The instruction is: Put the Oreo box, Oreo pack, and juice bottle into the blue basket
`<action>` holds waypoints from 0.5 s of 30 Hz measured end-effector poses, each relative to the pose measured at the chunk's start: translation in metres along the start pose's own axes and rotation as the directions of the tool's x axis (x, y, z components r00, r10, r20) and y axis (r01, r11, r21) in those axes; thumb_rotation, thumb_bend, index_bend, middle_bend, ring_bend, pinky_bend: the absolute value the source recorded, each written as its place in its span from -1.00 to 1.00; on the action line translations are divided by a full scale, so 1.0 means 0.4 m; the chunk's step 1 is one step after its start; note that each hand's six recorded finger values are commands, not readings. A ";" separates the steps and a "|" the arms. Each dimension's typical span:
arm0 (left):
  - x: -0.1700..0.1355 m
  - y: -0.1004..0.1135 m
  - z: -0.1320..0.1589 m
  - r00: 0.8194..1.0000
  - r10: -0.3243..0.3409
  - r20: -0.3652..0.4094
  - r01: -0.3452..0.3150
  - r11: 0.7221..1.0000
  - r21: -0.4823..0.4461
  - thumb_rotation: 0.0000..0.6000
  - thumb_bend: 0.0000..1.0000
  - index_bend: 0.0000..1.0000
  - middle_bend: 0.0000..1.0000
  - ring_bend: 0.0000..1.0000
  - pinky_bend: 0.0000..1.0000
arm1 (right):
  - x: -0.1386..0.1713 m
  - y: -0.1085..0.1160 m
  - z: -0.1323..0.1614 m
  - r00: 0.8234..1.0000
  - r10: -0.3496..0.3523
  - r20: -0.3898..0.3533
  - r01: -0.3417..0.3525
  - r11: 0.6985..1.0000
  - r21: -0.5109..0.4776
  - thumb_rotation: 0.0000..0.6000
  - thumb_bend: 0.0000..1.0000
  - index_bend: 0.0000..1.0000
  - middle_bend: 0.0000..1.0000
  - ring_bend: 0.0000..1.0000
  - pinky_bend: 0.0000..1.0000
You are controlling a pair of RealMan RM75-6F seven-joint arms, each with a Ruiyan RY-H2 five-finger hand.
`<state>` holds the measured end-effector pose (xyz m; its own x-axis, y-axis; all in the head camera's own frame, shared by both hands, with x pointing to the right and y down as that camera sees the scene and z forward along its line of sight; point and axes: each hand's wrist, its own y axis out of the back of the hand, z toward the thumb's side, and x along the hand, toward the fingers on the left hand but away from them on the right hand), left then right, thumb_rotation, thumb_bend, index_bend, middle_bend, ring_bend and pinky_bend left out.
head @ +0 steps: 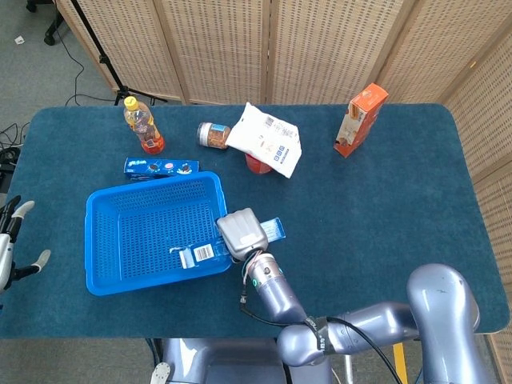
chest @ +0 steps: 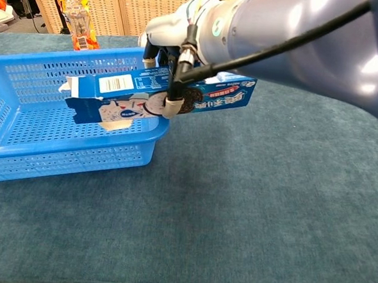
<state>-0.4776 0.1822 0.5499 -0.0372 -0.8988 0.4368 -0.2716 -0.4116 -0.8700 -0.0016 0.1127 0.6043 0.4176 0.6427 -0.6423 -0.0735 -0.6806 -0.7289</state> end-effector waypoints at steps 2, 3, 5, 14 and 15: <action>-0.001 0.002 0.000 1.000 -0.001 0.000 0.001 1.000 0.000 1.00 -0.43 -0.93 -1.00 -1.00 -0.89 | -0.003 0.004 0.011 1.000 -0.001 -0.003 0.001 1.000 -0.017 1.00 -0.39 0.36 -0.08 -0.13 0.04; -0.001 0.003 0.000 1.000 0.000 0.001 0.000 1.000 -0.001 1.00 -0.43 -0.93 -1.00 -1.00 -0.89 | -0.004 0.005 0.016 1.000 0.001 -0.004 -0.001 1.000 -0.026 1.00 -0.39 0.36 -0.08 -0.13 0.04; -0.001 0.004 -0.001 1.000 -0.001 0.000 0.001 1.000 -0.003 1.00 -0.43 -0.93 -1.00 -1.00 -0.89 | -0.007 0.006 0.027 1.000 0.006 -0.003 -0.006 0.999 -0.049 1.00 -0.39 0.36 -0.08 -0.13 0.05; -0.001 0.006 -0.004 1.000 -0.006 -0.003 0.006 1.000 -0.007 1.00 -0.43 -0.93 -1.00 -1.00 -0.89 | -0.026 0.014 0.073 1.000 0.013 -0.006 -0.013 0.995 -0.098 1.00 -0.38 0.36 -0.08 -0.13 0.07; -0.001 0.006 -0.005 1.000 -0.007 -0.004 0.007 1.000 -0.008 1.00 -0.43 -0.93 -1.00 -1.00 -0.89 | -0.028 0.014 0.079 1.000 0.014 -0.008 -0.015 0.995 -0.101 1.00 -0.38 0.36 -0.08 -0.13 0.07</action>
<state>-0.4799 0.1817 0.5481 -0.0395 -0.8954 0.4435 -0.2795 -0.4162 -0.8652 -0.0351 0.1129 0.6000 0.4235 0.6305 -0.6504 0.0122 -0.7219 -0.6919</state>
